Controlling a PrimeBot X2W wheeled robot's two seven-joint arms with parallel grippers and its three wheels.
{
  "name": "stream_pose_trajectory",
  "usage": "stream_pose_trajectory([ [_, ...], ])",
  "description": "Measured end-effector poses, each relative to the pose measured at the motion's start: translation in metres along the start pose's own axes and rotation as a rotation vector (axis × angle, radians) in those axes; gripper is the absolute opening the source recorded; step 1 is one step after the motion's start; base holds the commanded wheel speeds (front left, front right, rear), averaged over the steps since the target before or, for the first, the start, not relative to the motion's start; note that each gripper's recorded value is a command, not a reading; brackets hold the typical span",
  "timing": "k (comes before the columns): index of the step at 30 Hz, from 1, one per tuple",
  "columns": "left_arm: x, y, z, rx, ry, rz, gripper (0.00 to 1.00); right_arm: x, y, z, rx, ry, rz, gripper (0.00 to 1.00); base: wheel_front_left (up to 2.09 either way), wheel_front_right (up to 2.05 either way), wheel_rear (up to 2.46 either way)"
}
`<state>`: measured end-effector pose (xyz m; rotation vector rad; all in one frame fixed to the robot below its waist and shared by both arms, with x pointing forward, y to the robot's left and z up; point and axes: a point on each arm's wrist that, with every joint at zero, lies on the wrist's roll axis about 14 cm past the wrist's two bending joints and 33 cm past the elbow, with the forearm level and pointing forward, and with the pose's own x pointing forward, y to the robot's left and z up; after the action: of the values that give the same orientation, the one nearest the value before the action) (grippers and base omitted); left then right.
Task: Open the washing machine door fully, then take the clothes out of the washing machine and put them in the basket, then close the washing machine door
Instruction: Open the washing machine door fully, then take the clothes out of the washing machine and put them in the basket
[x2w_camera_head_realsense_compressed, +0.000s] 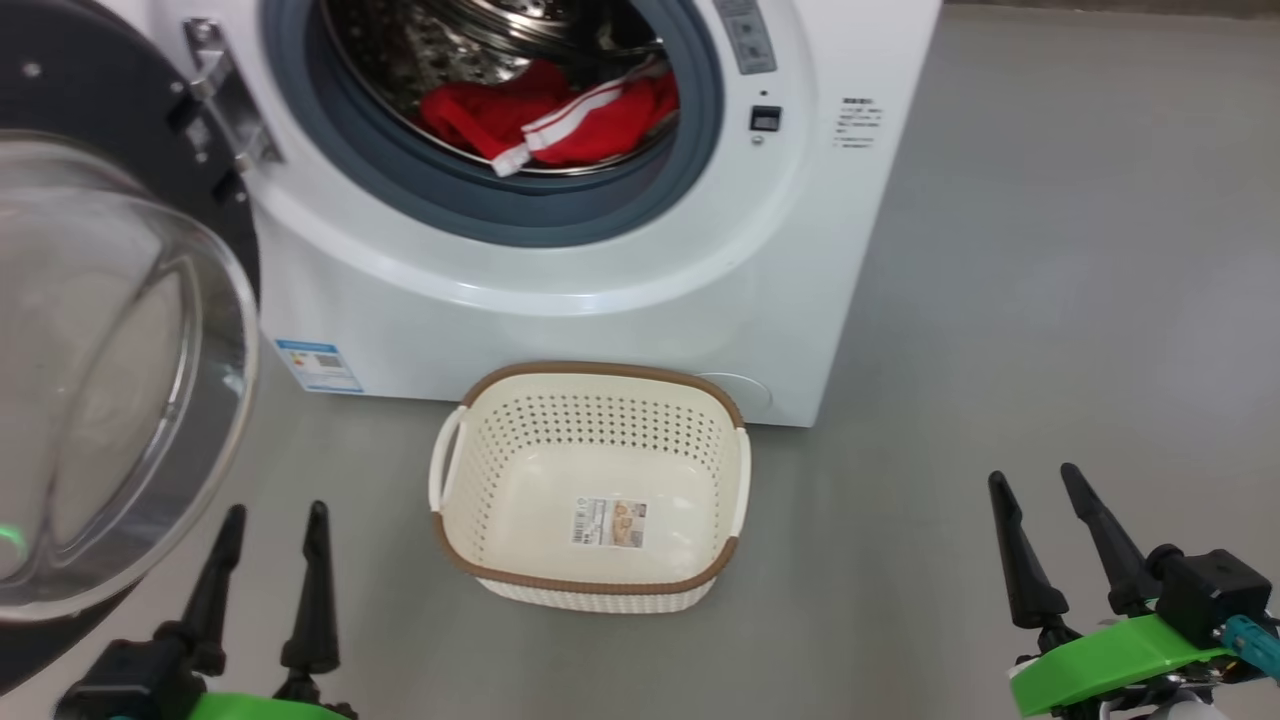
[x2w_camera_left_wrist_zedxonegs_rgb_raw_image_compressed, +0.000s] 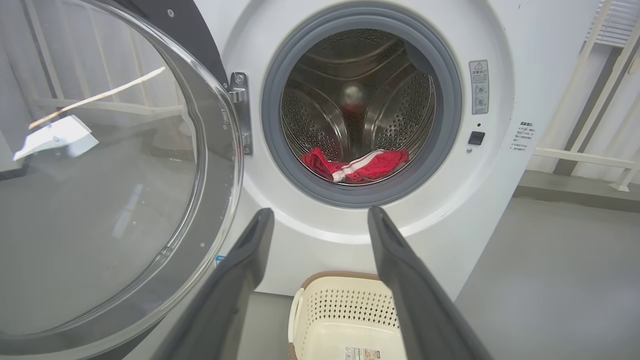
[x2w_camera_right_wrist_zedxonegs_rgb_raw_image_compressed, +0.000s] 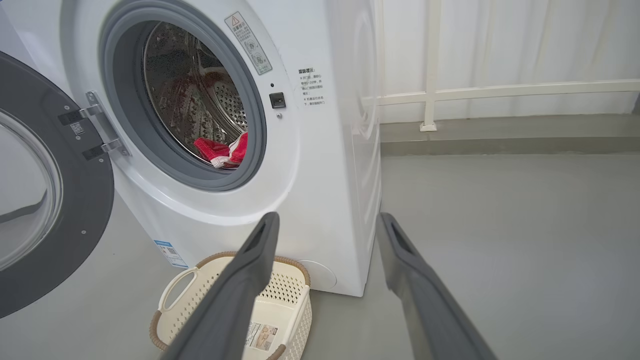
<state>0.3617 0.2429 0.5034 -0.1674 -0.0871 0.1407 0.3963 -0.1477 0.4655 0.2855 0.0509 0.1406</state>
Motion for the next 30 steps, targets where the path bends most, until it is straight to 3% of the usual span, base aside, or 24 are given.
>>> stream_pose_trajectory([
  [18, 0.016, -0.069, -0.026, -0.073, 0.069, -0.199, 1.00, -0.028, -0.061, 0.017, -0.006, -0.051, -0.196, 1.00, 0.00, 0.00, 0.00],
  [30, 0.016, -0.079, -0.029, -0.094, 0.078, -0.226, 1.00, -0.036, -0.071, 0.013, -0.002, -0.041, -0.232, 1.00, 0.00, 0.00, 0.00],
])
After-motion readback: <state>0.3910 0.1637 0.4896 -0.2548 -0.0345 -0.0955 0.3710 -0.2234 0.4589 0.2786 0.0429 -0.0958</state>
